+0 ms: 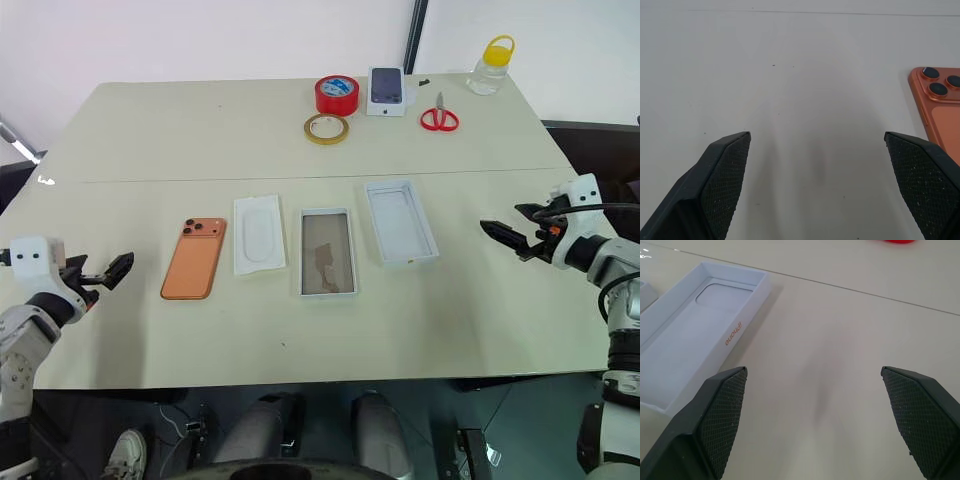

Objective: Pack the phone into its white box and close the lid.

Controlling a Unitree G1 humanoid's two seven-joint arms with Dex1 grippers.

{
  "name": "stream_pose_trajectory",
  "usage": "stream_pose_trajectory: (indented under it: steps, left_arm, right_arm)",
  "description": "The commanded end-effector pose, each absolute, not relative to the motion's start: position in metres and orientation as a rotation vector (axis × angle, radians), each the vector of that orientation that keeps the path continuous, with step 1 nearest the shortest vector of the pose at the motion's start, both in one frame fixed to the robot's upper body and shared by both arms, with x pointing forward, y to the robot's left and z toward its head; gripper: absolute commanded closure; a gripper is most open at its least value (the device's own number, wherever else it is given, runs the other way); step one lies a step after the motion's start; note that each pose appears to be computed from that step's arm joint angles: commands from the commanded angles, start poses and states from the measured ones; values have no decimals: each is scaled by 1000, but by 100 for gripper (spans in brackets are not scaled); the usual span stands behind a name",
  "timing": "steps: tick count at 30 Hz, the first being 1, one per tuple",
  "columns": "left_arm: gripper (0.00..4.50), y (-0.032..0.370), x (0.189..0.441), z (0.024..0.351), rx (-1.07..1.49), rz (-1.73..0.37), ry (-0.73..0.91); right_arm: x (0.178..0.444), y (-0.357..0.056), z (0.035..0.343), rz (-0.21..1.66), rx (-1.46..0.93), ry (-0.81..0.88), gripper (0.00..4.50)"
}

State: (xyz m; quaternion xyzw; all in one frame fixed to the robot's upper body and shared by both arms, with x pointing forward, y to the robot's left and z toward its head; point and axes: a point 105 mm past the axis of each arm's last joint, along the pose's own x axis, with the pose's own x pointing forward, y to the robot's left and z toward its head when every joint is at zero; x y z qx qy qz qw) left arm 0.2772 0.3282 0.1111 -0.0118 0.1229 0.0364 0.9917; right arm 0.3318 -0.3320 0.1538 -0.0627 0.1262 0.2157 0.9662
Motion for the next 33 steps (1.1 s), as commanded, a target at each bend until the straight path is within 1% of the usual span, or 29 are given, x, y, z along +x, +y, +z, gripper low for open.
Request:
stream_pose_trajectory:
  steps: [1,6,10,16,19,20,23,25,28,30,33]
  left_arm:
    - [0,329,276,128,-9,78,191]
    - [0,326,277,126,-18,77,191]
    - [0,319,281,127,-23,51,188]
    - [0,290,292,140,-68,-59,152]
    - [0,254,303,144,-74,-183,175]
    - [0,248,305,145,-82,-208,182]
    - [0,207,308,152,-136,-364,193]
    - [0,187,311,151,-190,-420,215]
    - [0,162,317,144,-303,-433,285]
    - [0,157,321,143,-359,-417,325]
    - [0,153,325,144,-464,-399,349]
  right_arm:
    - [336,-319,167,489,-144,210,3]
    - [338,-316,168,498,-157,208,3]
    - [334,-311,172,517,-171,203,3]
    - [330,-280,180,635,-251,199,3]
    - [325,-251,186,742,-303,166,3]
    - [324,-244,187,766,-312,159,3]
    - [316,-208,187,880,-356,128,3]
    - [312,-189,187,937,-370,109,3]
    - [307,-163,185,1007,-380,89,3]
    - [298,-153,186,1054,-393,81,3]
    - [292,-148,184,1071,-402,86,3]
